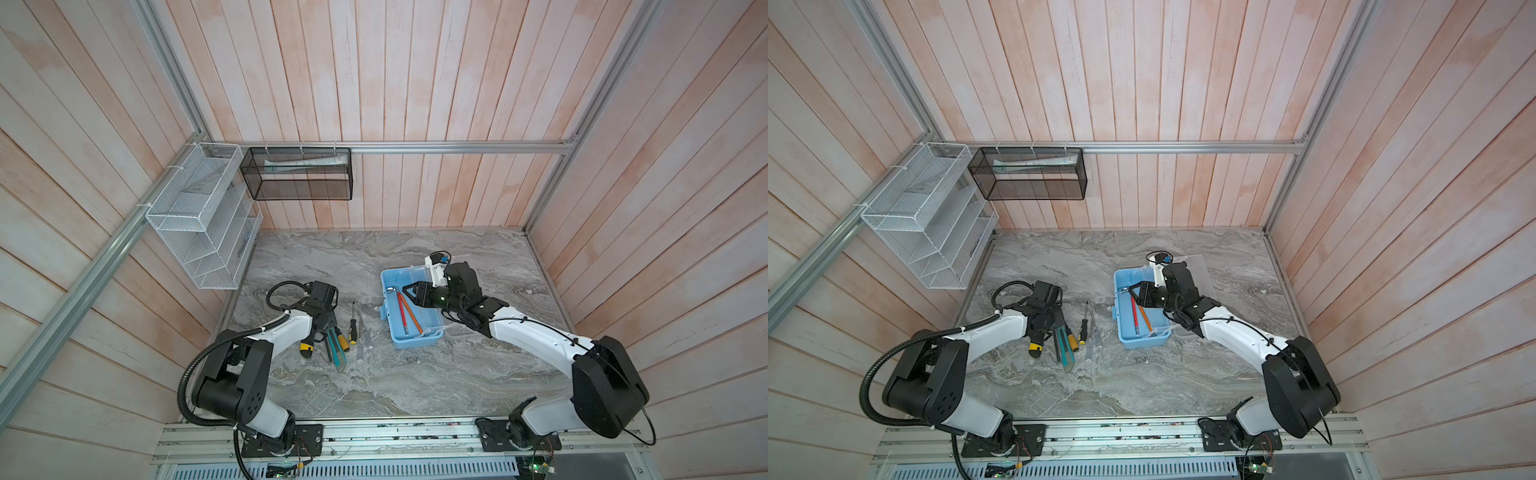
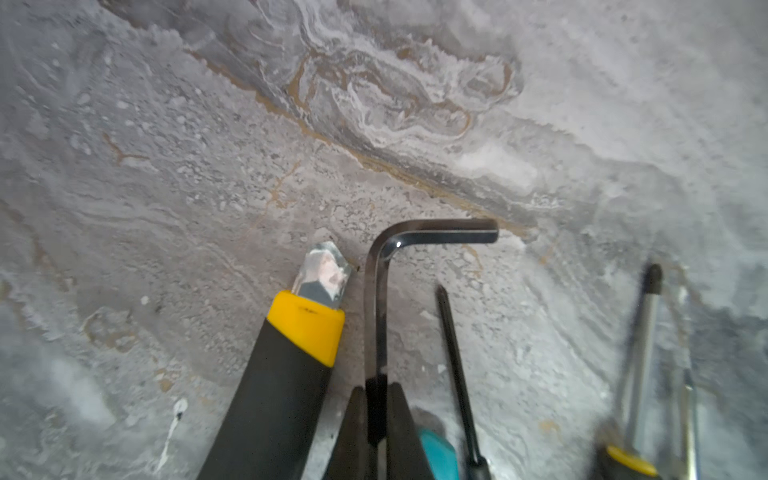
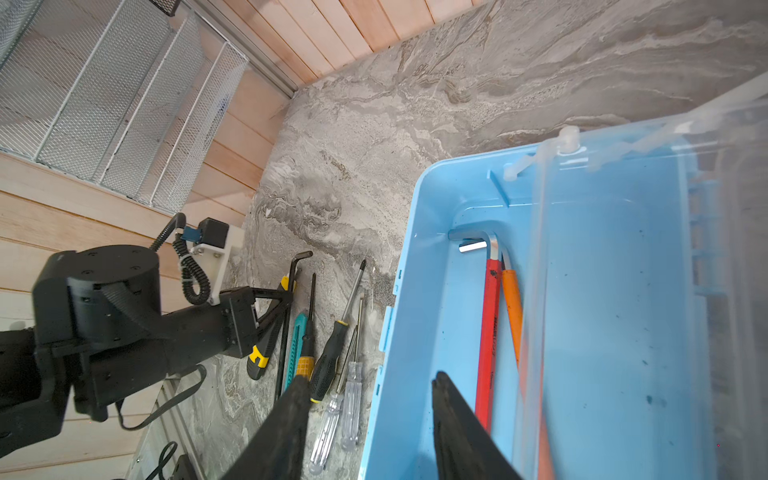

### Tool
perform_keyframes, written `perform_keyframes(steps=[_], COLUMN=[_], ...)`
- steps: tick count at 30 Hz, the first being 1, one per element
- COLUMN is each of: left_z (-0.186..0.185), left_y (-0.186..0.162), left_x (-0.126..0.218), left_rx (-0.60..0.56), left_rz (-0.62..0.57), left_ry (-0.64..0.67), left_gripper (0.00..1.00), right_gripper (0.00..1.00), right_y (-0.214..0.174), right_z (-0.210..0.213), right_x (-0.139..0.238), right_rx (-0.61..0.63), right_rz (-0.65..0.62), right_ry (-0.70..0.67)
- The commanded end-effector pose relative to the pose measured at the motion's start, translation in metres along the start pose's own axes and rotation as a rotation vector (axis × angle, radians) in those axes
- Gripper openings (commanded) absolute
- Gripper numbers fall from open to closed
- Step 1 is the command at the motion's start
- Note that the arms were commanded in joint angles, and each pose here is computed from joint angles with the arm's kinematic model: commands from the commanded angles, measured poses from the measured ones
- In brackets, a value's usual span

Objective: Pack the tool kit
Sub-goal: 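Carry the black hex key into the box and open the left gripper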

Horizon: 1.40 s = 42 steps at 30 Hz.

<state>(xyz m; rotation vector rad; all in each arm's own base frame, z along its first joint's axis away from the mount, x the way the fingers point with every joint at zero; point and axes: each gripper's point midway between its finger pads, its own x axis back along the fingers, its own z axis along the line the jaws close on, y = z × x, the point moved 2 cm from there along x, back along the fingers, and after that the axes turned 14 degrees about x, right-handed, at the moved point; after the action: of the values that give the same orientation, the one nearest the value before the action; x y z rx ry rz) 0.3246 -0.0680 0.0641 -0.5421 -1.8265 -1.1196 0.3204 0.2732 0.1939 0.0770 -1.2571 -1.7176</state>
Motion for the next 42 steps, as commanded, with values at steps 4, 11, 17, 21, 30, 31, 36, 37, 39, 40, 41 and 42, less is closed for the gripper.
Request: perform_keyframes(steps=[4,11,17,21,30,31,36,37,39,40,41,42], left_z=[-0.033,-0.107,-0.19,-0.23,-0.264,-0.264,-0.266,-0.266,-0.264,-0.263,-0.263,-0.262], left_y=[0.037,0.042,0.019,0.006,-0.015,-0.018,-0.036,-0.04,-0.046,-0.048,-0.05,-0.053], left_x=[0.061,0.123,0.139,0.13,0.082,0.077,0.055,0.051,0.044,0.04,0.037,0.034], left_rx=[0.014,0.065,0.03,0.016,0.001,-0.001,-0.007,-0.01,-0.012,-0.015,-0.017,-0.021], left_rz=[-0.11,-0.137,-0.087,-0.049,0.041,0.046,0.106,0.119,0.134,0.141,0.146,0.151], left_ry=[-0.148,-0.48,-0.673,-0.727,-0.694,-0.685,-0.65,-0.644,-0.626,-0.617,-0.608,-0.59], left_gripper=[0.0,0.0,0.0,0.0,0.0,0.0,0.0,0.0,0.0,0.0,0.0,0.0], right_gripper=[0.48,0.47,0.47,0.47,0.47,0.47,0.48,0.47,0.47,0.47,0.47,0.47], right_y=[0.001,0.01,0.016,0.017,0.008,0.007,0.005,0.005,0.004,0.004,0.003,0.003], right_z=[0.0,-0.002,-0.003,-0.005,-0.019,-0.02,-0.022,-0.023,-0.023,-0.023,-0.024,-0.024], right_x=[0.003,0.013,0.02,0.027,0.038,0.038,0.039,0.038,0.037,0.037,0.037,0.037], right_rx=[-0.019,-0.041,-0.04,-0.04,-0.055,-0.056,-0.059,-0.058,-0.056,-0.057,-0.059,-0.061], right_rz=[-0.015,-0.054,-0.078,-0.09,-0.104,-0.106,-0.104,-0.103,-0.101,-0.101,-0.1,-0.099], right_ry=[0.019,0.023,0.012,0.0,-0.042,-0.044,-0.046,-0.048,-0.047,-0.047,-0.046,-0.047])
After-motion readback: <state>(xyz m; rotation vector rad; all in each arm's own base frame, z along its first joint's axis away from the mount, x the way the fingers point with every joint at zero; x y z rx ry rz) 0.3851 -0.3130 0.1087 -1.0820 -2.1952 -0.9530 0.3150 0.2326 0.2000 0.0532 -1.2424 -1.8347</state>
